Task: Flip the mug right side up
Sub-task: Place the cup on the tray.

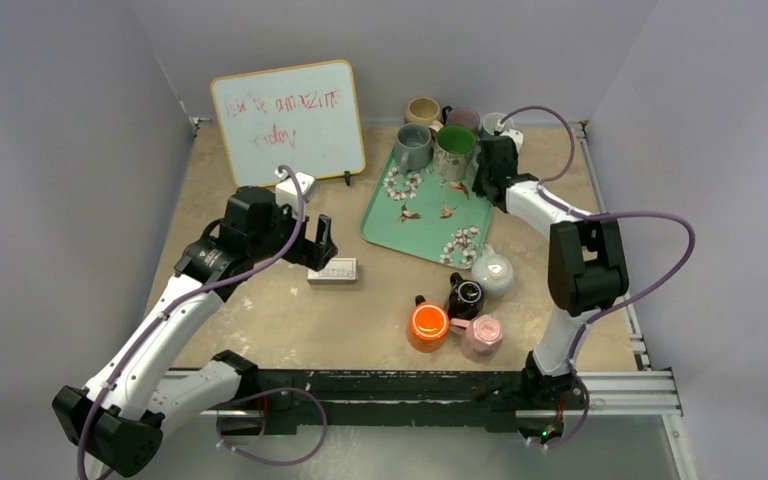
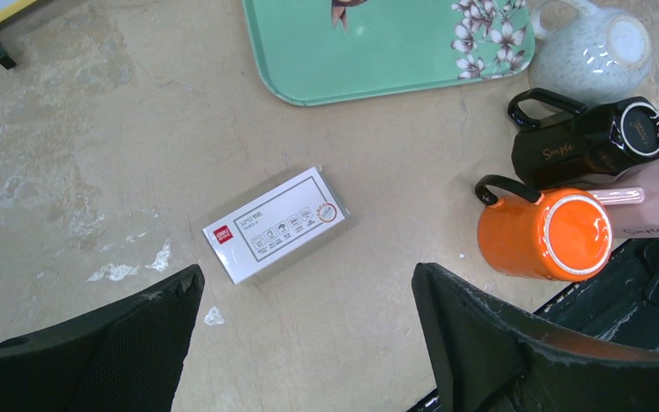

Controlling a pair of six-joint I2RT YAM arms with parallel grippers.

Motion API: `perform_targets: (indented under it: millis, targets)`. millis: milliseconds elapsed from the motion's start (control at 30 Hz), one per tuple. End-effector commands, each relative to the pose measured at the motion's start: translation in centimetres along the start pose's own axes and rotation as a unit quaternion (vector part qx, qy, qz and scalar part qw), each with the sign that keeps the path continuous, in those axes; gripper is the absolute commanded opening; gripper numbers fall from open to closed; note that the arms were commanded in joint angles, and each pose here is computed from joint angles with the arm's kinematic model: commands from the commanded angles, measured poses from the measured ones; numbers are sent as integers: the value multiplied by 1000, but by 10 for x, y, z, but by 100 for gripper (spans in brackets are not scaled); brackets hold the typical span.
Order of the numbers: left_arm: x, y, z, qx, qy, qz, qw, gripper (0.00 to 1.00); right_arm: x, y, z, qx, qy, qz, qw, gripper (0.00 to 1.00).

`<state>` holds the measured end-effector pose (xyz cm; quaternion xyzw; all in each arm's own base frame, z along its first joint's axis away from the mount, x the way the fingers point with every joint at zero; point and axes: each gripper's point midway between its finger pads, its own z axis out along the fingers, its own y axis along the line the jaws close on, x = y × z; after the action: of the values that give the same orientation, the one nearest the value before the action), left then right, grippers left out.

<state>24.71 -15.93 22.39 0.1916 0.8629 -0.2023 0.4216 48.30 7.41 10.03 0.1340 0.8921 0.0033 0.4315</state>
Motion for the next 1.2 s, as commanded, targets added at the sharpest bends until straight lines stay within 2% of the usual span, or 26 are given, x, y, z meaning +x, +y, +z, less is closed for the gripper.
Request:
perform_targets:
  millis: [0,133,200,300,567,833,1067,1167]
  targets:
    - [-6,-1,-2,5,-15,3,1000,91,-53,32,-12,-34,-77,9,996,0]
    - [-6,-1,-2,3,-14,3,1000,91,-47,29,-10,-26,-70,19,997,1]
    - [-5,0,-1,2,-12,2,1000,91,-40,29,-8,-26,-59,23,998,14]
    - [-4,0,-1,2,-9,2,1000,91,-37,28,-6,-22,-51,25,998,28]
    - [-3,1,-1,0,-10,2,1000,91,-47,22,-23,-6,-32,-6,999,49]
    - [-7,-5,0,14,-13,-6,1000,90,-41,17,-74,-35,-5,-10,999,60]
    - [-14,-38,3,93,-3,-70,993,88,-34,27,-137,-129,-14,8,992,67]
    - [-11,-46,13,109,19,-87,990,86,-29,36,-167,-184,-17,23,983,76]
